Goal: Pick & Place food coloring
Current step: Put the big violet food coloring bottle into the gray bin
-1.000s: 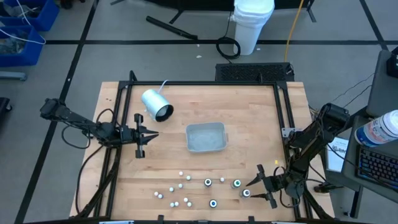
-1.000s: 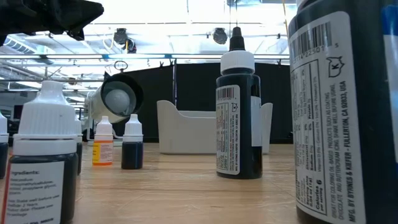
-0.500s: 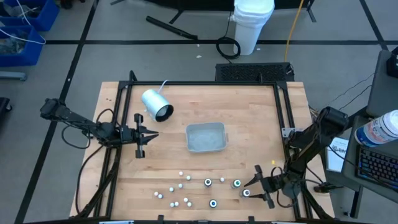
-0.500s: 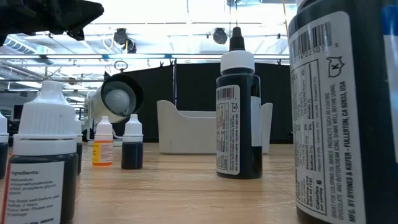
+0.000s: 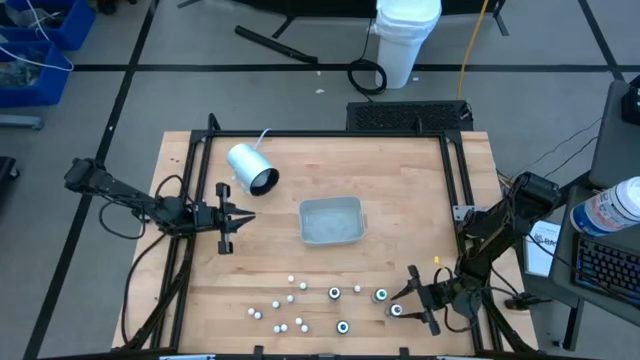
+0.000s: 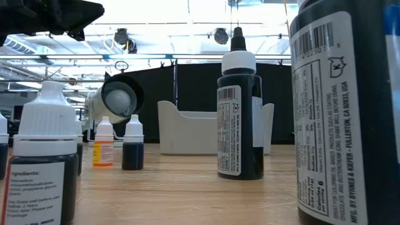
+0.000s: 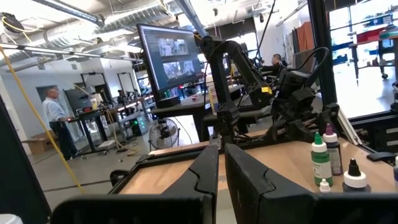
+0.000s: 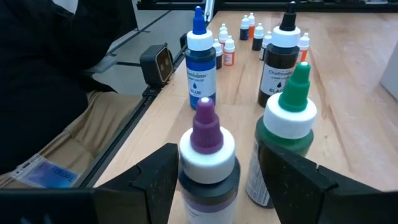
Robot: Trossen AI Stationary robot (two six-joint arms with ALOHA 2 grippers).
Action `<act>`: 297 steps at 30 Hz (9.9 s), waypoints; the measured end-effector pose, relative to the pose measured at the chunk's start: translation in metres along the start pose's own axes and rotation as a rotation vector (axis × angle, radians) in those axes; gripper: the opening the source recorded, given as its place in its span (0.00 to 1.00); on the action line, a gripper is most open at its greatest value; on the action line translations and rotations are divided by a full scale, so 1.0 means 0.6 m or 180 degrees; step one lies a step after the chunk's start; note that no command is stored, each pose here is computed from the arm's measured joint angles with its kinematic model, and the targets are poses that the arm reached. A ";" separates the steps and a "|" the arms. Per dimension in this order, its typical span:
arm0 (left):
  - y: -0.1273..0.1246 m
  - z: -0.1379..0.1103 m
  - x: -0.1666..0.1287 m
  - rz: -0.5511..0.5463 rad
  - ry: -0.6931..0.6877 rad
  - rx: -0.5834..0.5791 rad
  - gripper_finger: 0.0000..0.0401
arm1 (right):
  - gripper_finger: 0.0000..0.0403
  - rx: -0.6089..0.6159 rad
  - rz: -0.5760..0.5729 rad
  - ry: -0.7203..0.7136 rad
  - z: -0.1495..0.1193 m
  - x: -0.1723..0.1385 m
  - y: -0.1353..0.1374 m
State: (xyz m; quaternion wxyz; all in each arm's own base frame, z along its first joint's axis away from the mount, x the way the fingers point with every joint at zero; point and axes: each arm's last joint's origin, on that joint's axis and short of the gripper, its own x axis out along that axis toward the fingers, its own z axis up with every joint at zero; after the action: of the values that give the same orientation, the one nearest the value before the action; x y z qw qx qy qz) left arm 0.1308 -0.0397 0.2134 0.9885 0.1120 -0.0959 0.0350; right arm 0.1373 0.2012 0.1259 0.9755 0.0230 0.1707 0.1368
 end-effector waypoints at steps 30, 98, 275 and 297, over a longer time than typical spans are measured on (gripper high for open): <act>0.000 0.000 0.000 0.0001 -0.0002 -0.0002 0.09 | 0.30 -0.0082 -0.0013 0.0001 0.000 0.001 -0.001; -0.001 -0.003 0.000 -0.0017 0.0064 0.0113 0.09 | 0.28 -0.0352 -0.1251 -0.0679 0.255 0.028 -0.191; -0.001 -0.007 0.000 0.0039 0.0150 0.0226 0.09 | 0.29 -0.0004 -0.1259 -0.0103 0.140 0.255 -0.450; -0.001 -0.007 0.000 0.0040 0.0150 0.0226 0.09 | 0.30 -0.0028 -0.1383 -0.0053 0.138 0.256 -0.447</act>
State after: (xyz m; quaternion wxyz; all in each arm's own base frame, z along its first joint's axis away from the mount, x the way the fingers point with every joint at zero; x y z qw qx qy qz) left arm 0.1316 -0.0392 0.2093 0.9856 0.1456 -0.0719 0.0472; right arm 0.3740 -0.0141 0.1291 0.9835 -0.0175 0.1631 -0.0761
